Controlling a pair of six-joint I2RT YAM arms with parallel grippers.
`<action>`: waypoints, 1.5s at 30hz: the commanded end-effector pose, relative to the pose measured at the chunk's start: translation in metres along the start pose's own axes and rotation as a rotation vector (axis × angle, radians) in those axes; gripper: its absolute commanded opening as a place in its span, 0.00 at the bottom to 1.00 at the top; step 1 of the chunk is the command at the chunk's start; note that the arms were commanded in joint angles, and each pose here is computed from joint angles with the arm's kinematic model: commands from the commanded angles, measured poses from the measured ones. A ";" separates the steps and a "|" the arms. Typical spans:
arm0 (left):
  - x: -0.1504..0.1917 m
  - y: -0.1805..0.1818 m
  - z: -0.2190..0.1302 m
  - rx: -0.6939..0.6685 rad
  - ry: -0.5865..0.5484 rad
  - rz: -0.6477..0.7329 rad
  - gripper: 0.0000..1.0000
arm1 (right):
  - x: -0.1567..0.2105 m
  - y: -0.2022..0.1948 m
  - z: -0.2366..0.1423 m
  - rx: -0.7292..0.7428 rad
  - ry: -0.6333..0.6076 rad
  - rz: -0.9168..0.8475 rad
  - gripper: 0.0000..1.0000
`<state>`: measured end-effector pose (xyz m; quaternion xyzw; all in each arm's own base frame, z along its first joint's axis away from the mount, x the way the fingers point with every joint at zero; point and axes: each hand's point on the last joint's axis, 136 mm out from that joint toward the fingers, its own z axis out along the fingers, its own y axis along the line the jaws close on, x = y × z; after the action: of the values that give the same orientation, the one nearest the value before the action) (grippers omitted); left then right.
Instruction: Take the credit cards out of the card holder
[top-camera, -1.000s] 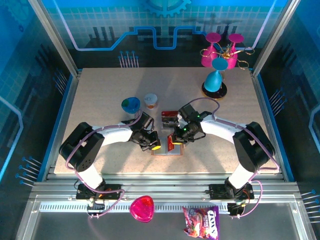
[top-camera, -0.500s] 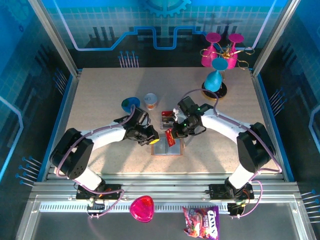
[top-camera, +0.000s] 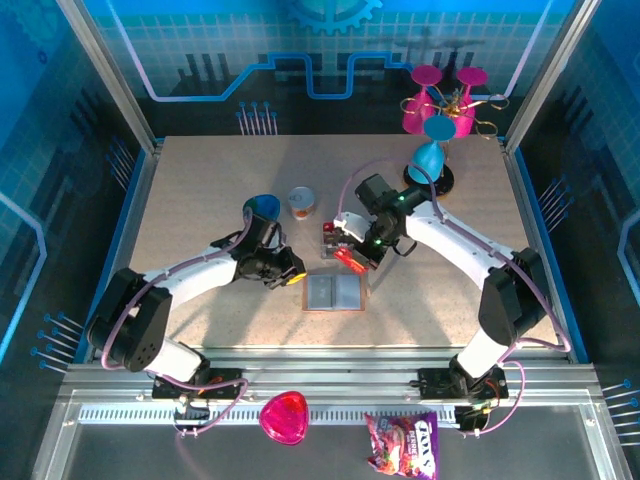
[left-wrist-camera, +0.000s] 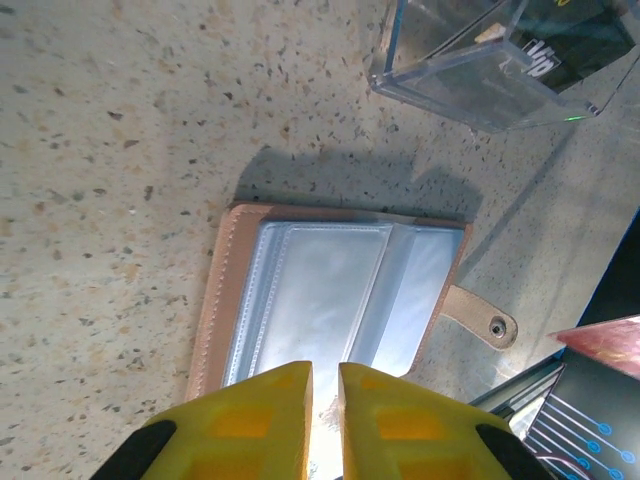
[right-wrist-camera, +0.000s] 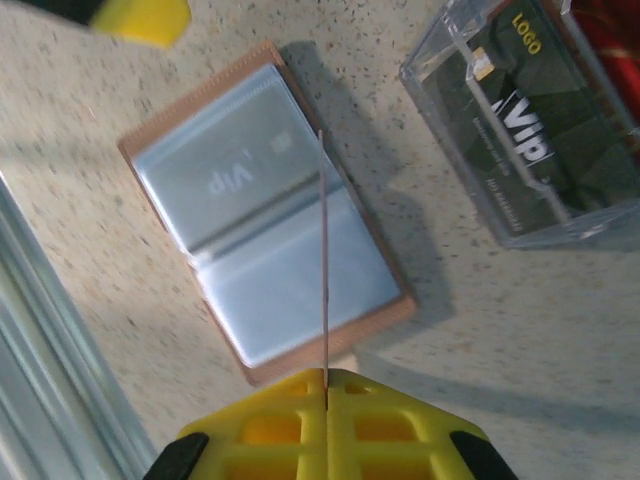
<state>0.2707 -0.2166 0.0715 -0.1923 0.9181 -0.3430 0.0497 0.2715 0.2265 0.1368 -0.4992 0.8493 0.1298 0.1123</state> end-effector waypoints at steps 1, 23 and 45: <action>0.003 0.010 -0.007 -0.017 -0.010 0.010 0.15 | 0.008 -0.013 -0.008 0.041 0.105 -0.235 0.00; 0.000 0.024 -0.021 -0.013 -0.054 -0.032 0.14 | -0.048 -0.070 -0.016 0.071 0.219 -0.435 0.00; -0.014 0.023 -0.017 -0.015 -0.046 -0.059 0.14 | -0.061 -0.105 0.029 0.005 0.278 -0.446 0.00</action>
<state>0.2671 -0.1846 0.0639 -0.2344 0.9124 -0.3306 0.0572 0.4000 0.2445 0.1235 -0.6814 0.7300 0.0229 0.0467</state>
